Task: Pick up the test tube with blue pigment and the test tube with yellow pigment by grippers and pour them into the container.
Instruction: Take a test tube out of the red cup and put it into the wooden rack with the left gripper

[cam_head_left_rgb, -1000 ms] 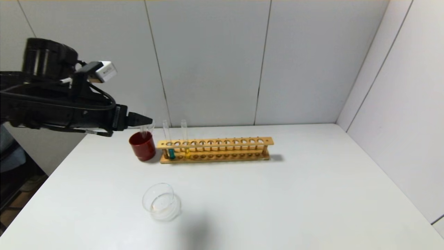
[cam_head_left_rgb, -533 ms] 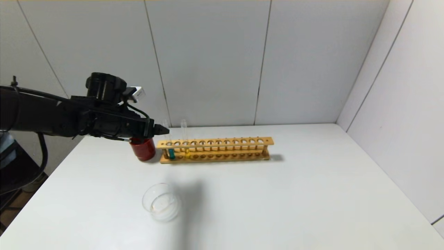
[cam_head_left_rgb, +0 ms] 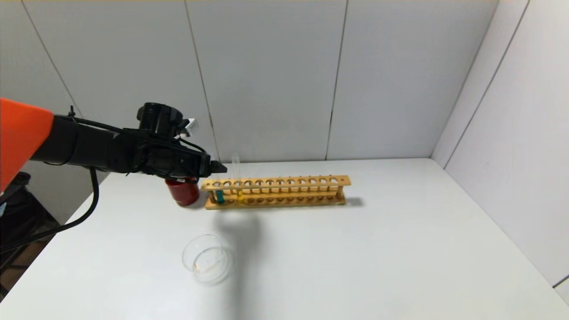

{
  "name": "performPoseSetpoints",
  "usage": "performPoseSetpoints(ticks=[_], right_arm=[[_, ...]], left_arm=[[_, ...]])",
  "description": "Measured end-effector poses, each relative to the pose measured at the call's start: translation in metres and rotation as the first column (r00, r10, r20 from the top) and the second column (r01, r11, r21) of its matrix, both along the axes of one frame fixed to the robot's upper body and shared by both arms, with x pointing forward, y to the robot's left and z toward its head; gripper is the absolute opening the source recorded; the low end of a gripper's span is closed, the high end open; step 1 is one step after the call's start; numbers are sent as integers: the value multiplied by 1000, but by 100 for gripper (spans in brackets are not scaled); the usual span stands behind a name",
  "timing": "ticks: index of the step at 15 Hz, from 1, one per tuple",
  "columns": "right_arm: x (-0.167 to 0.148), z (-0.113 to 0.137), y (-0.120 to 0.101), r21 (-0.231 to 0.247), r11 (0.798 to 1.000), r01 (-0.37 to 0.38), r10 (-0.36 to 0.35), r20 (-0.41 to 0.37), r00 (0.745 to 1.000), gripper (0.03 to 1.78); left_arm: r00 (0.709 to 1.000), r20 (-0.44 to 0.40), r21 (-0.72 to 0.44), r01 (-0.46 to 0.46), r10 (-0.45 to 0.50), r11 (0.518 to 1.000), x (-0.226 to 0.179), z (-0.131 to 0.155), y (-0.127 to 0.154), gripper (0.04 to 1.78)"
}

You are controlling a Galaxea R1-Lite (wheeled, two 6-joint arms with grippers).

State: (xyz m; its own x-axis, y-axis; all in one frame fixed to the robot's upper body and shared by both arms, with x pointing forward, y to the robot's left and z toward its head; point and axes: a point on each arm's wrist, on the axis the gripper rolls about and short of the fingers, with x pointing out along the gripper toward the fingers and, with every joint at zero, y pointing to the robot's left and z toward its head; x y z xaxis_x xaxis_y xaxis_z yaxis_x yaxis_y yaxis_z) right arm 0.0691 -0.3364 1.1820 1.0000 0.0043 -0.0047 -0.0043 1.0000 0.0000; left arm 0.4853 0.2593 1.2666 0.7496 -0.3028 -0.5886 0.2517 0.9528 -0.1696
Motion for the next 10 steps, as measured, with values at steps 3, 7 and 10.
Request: performPoseSetpoints(ticks=[3,7,10], right_arm=[[0,0,0,0,1000,0,0,0,1000,175],[0,0,0,0,1000,0,0,0,1000,175],[0,0,0,0,1000,0,0,0,1000,175]], left_arm=[[1000,-2,-6,-5,5,1000,9,-5,-2,175],[1000,1,-24,-18,18,1000,21,-9,-4,175],[1000,-3,-25,-19,19,1000,27,-14,-5,175]])
